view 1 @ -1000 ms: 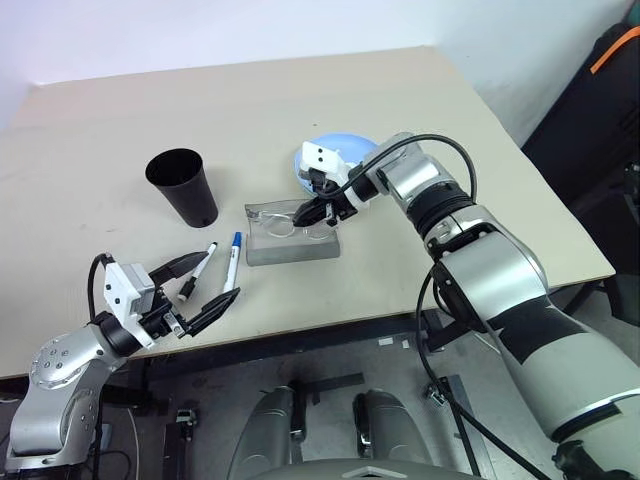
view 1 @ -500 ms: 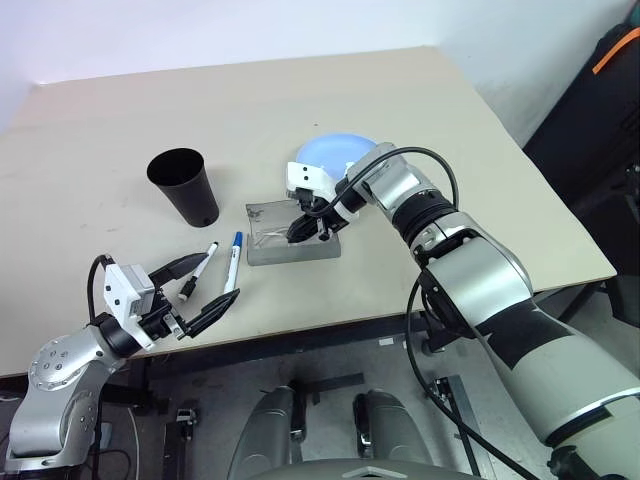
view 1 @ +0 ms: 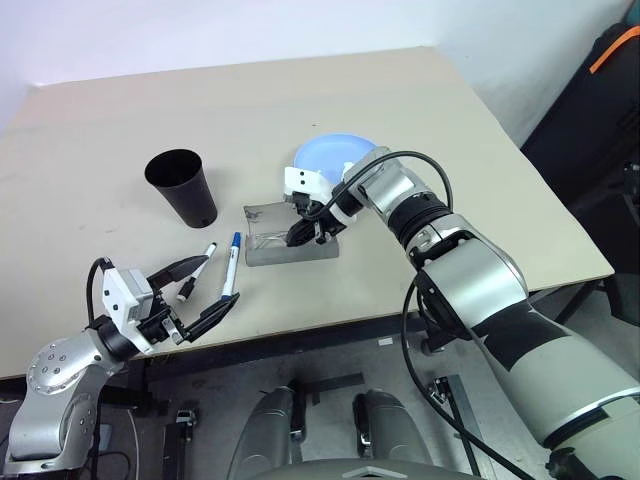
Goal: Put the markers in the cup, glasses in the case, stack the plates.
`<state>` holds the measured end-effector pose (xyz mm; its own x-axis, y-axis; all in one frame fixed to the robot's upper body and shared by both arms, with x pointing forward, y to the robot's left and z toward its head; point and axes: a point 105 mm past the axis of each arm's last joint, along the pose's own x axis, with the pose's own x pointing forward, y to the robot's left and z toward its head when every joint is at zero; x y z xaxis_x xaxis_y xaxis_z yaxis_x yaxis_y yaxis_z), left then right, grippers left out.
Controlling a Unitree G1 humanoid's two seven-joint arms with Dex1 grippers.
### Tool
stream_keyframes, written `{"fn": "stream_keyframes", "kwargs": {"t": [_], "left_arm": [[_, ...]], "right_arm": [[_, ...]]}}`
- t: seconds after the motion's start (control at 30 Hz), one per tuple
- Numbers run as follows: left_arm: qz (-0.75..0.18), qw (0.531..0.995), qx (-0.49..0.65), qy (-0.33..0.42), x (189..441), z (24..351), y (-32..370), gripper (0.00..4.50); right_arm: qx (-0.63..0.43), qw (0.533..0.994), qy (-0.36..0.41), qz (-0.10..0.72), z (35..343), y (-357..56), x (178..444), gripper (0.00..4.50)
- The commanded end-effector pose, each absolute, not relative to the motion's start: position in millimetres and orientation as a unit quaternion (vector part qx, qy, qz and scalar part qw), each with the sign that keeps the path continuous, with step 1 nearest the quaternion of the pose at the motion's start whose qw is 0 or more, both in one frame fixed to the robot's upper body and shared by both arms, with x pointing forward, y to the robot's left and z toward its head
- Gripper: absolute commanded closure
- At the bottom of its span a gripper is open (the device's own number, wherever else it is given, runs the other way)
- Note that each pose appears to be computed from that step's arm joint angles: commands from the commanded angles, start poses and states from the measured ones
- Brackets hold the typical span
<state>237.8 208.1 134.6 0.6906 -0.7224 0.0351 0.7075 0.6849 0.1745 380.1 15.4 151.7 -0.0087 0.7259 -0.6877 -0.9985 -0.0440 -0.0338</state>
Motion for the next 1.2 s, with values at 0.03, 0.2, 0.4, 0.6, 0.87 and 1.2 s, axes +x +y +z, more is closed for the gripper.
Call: {"fn": "stream_keyframes", "kwargs": {"t": [0.03, 0.2, 0.4, 0.6, 0.87, 1.2], "left_arm": [[-0.386, 0.916, 0.093, -0.059, 236, 139, 211, 0.0], [-0.386, 0.916, 0.093, -0.06, 236, 139, 211, 0.0], [-0.386, 0.916, 0.093, -0.06, 238, 140, 210, 0.0], [-0.386, 0.916, 0.093, -0.061, 238, 142, 209, 0.0], [-0.386, 0.916, 0.092, -0.063, 239, 144, 208, 0.0], [-0.383, 0.917, 0.09, -0.066, 241, 145, 210, 0.0]], "right_arm": [[-0.284, 0.646, 0.241, 0.667, 155, 19, 380, 4.47], [-0.282, 0.645, 0.239, 0.669, 157, 19, 380, 4.47], [-0.282, 0.647, 0.234, 0.668, 158, 20, 381, 3.44], [-0.283, 0.65, 0.227, 0.668, 162, 21, 381, 1.78], [-0.263, 0.664, 0.189, 0.674, 189, 24, 385, 1.78], [-0.145, 0.77, 0.078, 0.616, 254, 16, 409, 3.02]]}}
